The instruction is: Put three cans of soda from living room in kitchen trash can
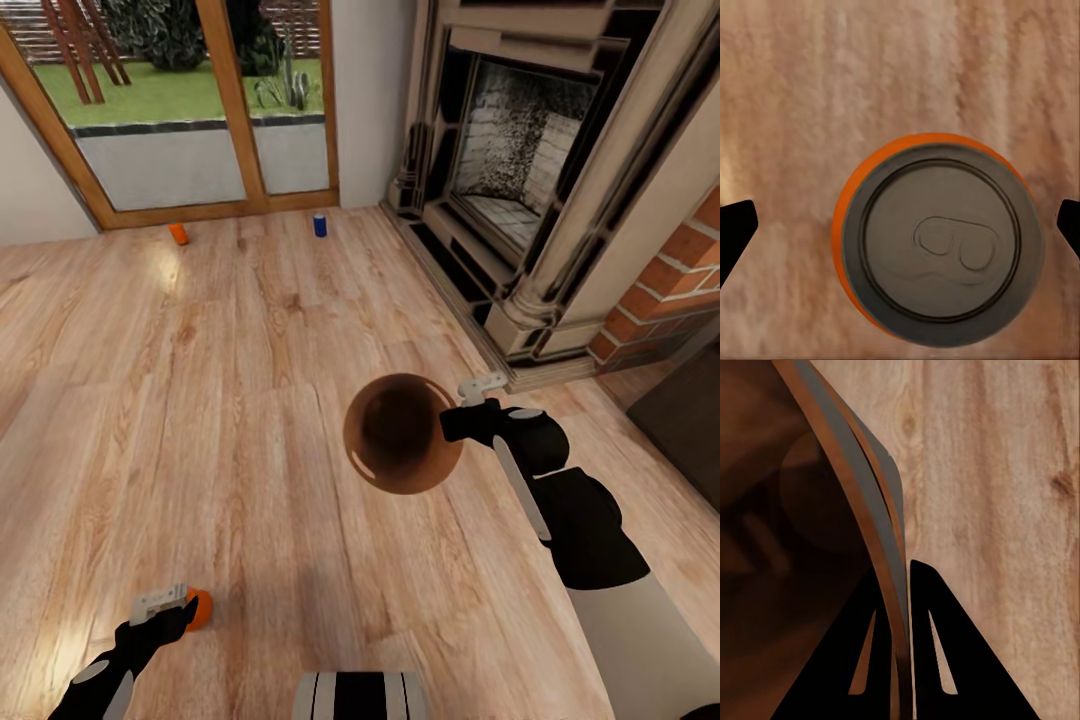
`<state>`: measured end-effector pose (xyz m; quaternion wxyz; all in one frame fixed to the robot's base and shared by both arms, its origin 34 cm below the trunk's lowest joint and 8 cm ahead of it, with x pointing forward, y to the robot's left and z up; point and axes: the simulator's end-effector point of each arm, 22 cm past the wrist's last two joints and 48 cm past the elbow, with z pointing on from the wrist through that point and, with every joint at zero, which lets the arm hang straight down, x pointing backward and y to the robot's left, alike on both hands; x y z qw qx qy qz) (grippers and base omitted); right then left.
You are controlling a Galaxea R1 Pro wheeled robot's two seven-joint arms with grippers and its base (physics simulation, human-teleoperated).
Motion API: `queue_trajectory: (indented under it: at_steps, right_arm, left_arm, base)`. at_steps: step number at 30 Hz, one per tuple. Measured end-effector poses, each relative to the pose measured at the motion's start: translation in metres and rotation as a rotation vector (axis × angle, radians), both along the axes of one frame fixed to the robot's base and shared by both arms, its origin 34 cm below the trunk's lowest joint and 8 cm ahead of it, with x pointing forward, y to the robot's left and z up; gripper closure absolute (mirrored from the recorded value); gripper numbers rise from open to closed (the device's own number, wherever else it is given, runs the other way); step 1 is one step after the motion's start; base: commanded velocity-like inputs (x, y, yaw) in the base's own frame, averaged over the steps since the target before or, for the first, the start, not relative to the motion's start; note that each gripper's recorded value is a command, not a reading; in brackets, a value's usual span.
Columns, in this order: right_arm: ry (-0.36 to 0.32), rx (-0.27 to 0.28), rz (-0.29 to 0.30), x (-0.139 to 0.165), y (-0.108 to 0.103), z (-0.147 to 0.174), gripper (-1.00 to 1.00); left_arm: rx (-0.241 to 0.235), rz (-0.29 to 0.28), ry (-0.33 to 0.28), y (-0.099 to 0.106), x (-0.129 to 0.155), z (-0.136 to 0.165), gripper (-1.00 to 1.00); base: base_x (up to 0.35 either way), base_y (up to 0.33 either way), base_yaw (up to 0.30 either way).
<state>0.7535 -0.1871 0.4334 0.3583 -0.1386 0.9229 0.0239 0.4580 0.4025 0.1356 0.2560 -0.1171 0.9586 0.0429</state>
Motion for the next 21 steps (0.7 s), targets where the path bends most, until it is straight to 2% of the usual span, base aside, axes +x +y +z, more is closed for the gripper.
queue_trajectory:
  at_steps: [6, 17, 18, 21]
  right_arm:
    - [0.03, -0.014, 0.007, -0.0051, 0.0014, -0.0069, 1.0]
    - [0.031, -0.019, 0.012, -0.006, 0.0028, -0.0074, 1.0]
    - [0.031, -0.02, 0.013, -0.0062, 0.0031, -0.0075, 1.0]
    - [0.031, -0.033, 0.025, -0.0075, 0.0061, -0.0086, 1.0]
  left_arm:
    - [0.001, -0.001, 0.003, 0.0, -0.0013, -0.0015, -1.0]
    - [0.001, -0.004, 0.002, -0.0004, -0.0013, -0.0014, -1.0]
    - [0.001, -0.005, 0.002, -0.0003, -0.0014, -0.0015, 1.0]
    - [-0.001, -0.004, 0.001, -0.0008, -0.0011, -0.0013, 1.0]
  base:
    - [0.0, 0.0, 0.0]
    - [0.0, 0.0, 0.0]
    - [0.0, 0.0, 0.0]
    - [0.0, 0.0, 0.0]
